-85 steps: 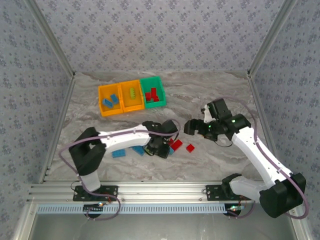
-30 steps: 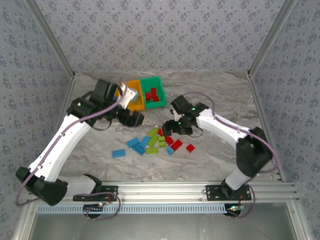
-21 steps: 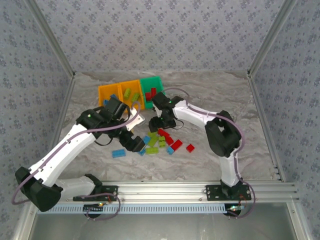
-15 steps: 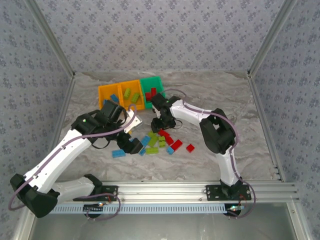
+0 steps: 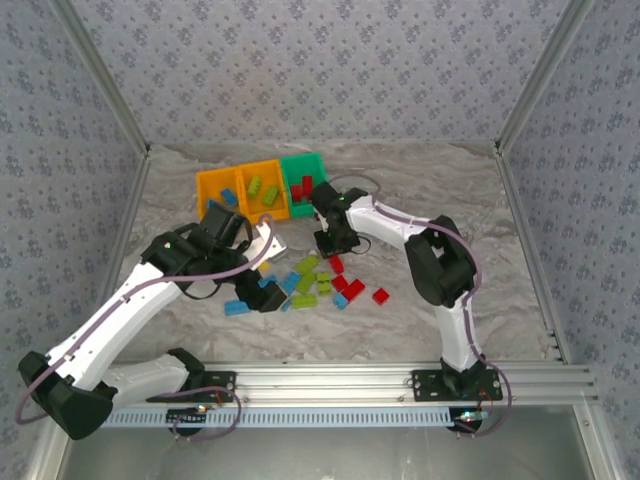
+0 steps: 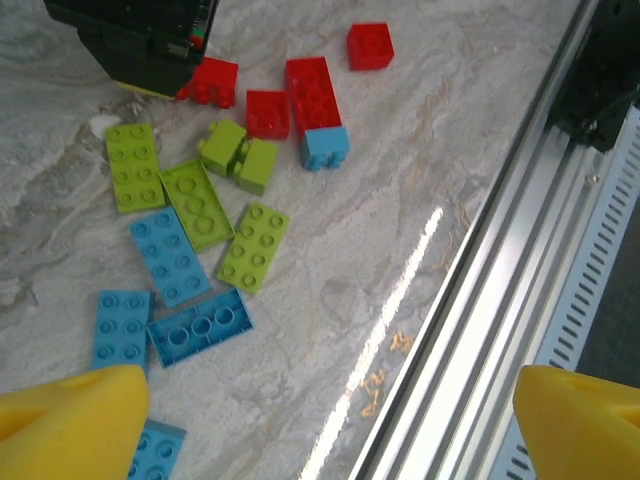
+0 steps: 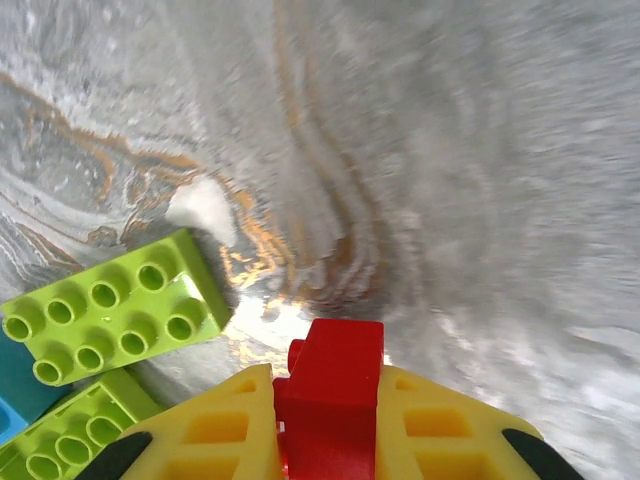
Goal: Sort the legos into containers by color
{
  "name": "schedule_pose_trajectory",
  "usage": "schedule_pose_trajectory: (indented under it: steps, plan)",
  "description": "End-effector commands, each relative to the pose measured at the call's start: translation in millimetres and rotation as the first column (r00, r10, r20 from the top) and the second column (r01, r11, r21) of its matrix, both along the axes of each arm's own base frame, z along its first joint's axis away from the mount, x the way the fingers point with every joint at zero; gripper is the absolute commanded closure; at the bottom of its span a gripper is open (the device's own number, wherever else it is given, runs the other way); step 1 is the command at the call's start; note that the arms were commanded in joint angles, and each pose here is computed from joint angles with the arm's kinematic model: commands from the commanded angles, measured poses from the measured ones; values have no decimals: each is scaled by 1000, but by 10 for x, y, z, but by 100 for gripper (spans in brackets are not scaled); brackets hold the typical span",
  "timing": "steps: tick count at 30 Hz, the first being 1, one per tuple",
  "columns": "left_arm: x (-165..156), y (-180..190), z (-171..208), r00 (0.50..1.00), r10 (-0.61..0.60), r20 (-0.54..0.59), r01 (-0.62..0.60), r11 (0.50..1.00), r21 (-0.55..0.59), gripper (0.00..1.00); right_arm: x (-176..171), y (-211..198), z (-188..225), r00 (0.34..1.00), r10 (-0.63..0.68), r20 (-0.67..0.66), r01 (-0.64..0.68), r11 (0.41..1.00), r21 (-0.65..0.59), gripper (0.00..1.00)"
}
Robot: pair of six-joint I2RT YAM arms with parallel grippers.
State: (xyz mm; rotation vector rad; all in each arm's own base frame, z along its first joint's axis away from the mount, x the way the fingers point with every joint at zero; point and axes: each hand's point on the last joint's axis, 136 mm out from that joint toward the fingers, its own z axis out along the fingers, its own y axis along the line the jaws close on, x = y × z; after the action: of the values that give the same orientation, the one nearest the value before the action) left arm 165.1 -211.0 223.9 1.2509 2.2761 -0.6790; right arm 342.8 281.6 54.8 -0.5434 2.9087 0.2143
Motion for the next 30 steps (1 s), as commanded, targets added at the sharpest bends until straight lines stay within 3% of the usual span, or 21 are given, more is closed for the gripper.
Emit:
schedule_pose_trajectory:
  steps: [1, 6, 10, 14, 19, 21, 23, 24, 30]
  plan:
    - [87, -63, 209, 996, 50, 75, -42, 995, -93, 5, 190, -111, 663, 988, -53, 142, 45, 997, 56, 81]
    - [359, -84, 507, 955, 257, 147, -210, 938, -274, 2, 569, 38, 1550, 900, -133, 416, 9, 958, 286, 82]
    - [456, -91, 473, 937, 340, 79, -303, 904, -301, 1, 966, 194, 1823, 805, -206, 556, -19, 928, 371, 82]
    - [539, -49, 392, 899, 437, -11, -424, 865, -267, 1, 1382, 322, 1763, 760, -201, 618, -18, 944, 330, 83]
    - [629, 50, 302, 826, 558, -81, -560, 793, -242, 1, 1766, 431, 1515, 755, -179, 631, -1, 962, 275, 83]
    - [635, 51, 290, 810, 577, -108, -584, 776, -239, 1, 1868, 475, 1410, 769, -158, 619, 0, 969, 247, 78]
    - [636, 57, 273, 798, 589, -127, -601, 767, -225, 1, 1939, 488, 1349, 785, -136, 605, 6, 977, 213, 57]
    - [631, 62, 250, 796, 591, -131, -605, 767, -212, 1, 1957, 488, 1341, 790, -129, 600, 7, 979, 201, 52]
    - [658, 196, 19, 733, 665, -141, -678, 732, -70, 1, 1862, 426, 1618, 796, -69, 601, -55, 981, 185, 49]
